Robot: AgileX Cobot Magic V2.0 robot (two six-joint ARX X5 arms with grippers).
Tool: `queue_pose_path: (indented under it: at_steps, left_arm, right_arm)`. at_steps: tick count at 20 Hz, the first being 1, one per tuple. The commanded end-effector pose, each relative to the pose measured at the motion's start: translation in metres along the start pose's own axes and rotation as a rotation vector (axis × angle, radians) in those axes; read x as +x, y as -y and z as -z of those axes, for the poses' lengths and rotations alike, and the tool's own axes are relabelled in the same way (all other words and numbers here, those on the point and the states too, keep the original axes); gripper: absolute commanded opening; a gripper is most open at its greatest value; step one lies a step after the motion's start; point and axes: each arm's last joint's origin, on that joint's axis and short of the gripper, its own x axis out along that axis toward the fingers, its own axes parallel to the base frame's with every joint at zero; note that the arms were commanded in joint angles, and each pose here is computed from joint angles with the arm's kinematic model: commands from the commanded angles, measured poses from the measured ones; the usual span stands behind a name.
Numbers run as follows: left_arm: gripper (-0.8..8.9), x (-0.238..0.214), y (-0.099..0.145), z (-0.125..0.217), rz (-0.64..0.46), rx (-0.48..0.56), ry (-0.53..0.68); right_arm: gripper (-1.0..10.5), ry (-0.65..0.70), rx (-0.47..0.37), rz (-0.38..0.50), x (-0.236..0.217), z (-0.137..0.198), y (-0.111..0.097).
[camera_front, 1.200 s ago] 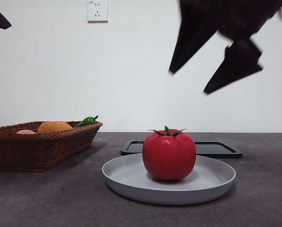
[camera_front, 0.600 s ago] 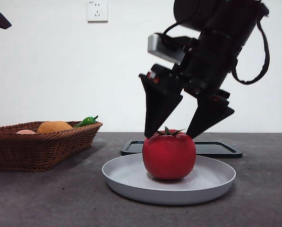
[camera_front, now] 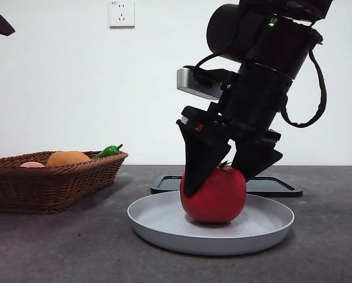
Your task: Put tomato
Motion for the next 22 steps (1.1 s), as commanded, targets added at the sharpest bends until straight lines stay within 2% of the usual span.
queue_pose_path:
  at_steps: [1, 6, 10, 12, 15, 19, 22]
  left_arm:
    - [5.53, -0.002, 0.002, -0.005, 0.007, 0.035, 0.018]
    - [5.53, -0.002, 0.002, -0.005, 0.007, 0.035, 0.018]
    - [5.53, -0.002, 0.002, -0.005, 0.007, 0.035, 0.018]
    - [5.53, -0.002, 0.002, -0.005, 0.007, 0.035, 0.018]
    - [5.53, -0.002, 0.002, -0.005, 0.007, 0.035, 0.018]
    - [5.53, -0.002, 0.002, -0.005, 0.007, 0.034, 0.017]
    - [5.53, -0.002, 0.002, -0.005, 0.007, 0.034, 0.017]
  right_arm:
    - [2.1, 0.009, -0.017, -0.01, -0.002, -0.007, -0.004]
    - [2.1, 0.12, -0.026, 0.002, -0.039, -0.04, -0.006]
    - [2.1, 0.264, -0.001, 0.096, -0.069, -0.075, 0.009]
    - [2.1, 0.307, 0.026, 0.125, -0.076, -0.086, 0.024]
    - [2.1, 0.334, 0.08, 0.171, -0.069, -0.104, 0.058]
    - [2.1, 0.285, 0.125, 0.207, -0.035, -0.117, 0.097]
    - [2.1, 0.254, 0.15, 0.219, -0.007, -0.118, 0.118]
